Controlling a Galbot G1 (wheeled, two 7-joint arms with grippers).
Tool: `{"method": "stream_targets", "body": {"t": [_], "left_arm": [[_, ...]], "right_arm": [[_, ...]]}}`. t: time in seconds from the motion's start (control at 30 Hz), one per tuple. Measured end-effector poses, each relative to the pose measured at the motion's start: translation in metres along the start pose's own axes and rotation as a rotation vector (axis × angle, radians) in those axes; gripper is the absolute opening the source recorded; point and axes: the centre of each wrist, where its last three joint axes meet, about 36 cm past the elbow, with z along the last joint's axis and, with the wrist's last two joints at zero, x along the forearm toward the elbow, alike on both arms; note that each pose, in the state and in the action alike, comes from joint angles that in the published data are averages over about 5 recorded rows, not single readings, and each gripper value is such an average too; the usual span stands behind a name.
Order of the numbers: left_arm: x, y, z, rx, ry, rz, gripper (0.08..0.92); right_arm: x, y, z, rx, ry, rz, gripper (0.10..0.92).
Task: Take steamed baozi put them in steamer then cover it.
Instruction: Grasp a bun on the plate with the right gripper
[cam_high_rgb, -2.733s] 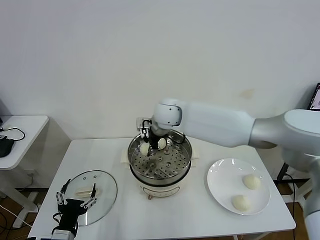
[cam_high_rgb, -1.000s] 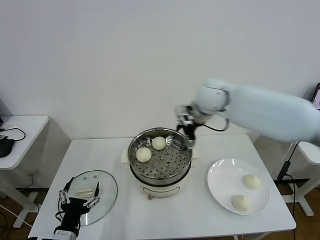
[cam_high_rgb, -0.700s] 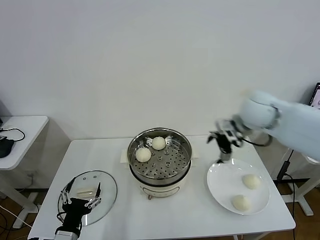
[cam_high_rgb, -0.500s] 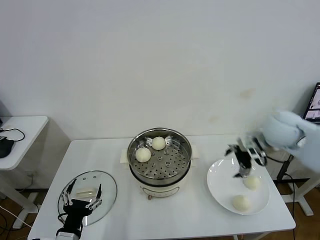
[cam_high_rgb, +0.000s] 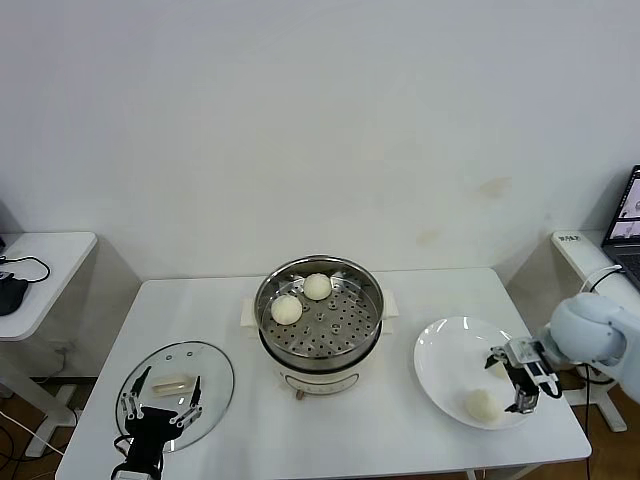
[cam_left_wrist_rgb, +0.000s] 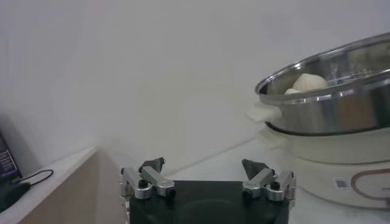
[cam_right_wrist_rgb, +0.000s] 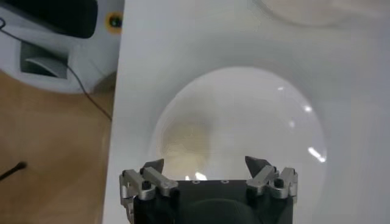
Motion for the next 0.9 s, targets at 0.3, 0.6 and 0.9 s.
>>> {"method": "stream_targets", "body": {"t": [0.3,0.6,0.9], "left_arm": [[0.001,0.001,0.003,-0.004,0.012,-0.005,0.823],[0.0,0.001,0.007,-0.006,0.02,-0.008,0.823],[-0.001,0.0,0.007,-0.003,0.019,-0.007,0.823]], "right_arm": [[-0.035,-0.002,-0.003,0.002,0.002,-0.029,0.821],[-0.052,-0.007,-0.003,-0.017,0.002,-0.045,0.758],[-0.06,-0.008,-0.004,-0.038,-0.003,-0.059,0.637]]}}
